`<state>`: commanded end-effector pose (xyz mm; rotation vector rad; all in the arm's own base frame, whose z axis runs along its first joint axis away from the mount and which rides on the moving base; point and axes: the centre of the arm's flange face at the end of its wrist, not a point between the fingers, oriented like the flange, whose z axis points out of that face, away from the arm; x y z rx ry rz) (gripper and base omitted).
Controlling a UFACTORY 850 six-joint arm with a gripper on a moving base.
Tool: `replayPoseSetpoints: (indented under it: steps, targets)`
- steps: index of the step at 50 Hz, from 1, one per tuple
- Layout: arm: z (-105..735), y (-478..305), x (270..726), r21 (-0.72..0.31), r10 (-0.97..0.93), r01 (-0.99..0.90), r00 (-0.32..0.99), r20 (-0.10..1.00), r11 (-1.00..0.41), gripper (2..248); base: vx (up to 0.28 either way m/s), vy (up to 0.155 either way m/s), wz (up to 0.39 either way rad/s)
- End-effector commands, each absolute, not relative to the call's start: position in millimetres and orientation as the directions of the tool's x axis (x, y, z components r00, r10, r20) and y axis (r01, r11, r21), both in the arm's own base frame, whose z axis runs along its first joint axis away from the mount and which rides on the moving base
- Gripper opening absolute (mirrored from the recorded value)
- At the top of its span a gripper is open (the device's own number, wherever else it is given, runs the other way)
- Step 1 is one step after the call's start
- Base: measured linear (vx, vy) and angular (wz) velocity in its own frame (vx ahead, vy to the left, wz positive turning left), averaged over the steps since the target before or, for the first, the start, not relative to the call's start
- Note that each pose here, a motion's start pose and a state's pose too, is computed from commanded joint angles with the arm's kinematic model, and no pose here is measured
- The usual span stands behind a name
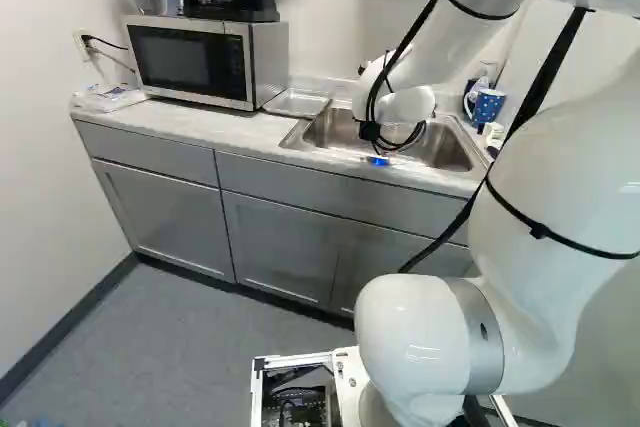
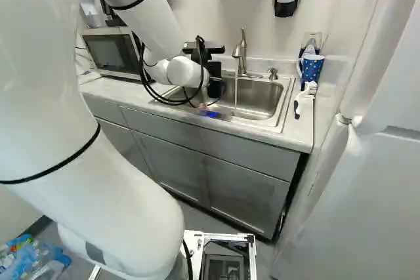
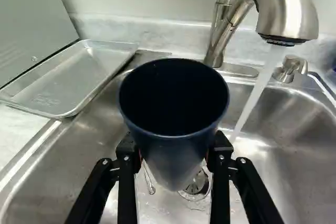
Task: Rinse the cup and place it in the tray
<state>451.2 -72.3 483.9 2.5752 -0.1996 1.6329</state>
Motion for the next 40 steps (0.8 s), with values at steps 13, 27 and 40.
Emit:
replayPoseSetpoints:
  steps: [13, 27, 40]
  targets:
    - [483.9, -73.0, 451.2, 0.002, -0.065, -0.157, 0.421, 0.905, -0.988, 125, 0.0, 0.0, 0.0]
    - [484.0, -81.0, 451.7, 0.002, -0.072, -0.174, 0.42, 0.905, -0.985, 125, 0.0, 0.0, 0.0]
    - [483.8, -90.9, 452.3, 0.002, -0.082, -0.195, 0.421, 0.903, -0.981, 125, 0.0, 0.0, 0.0]
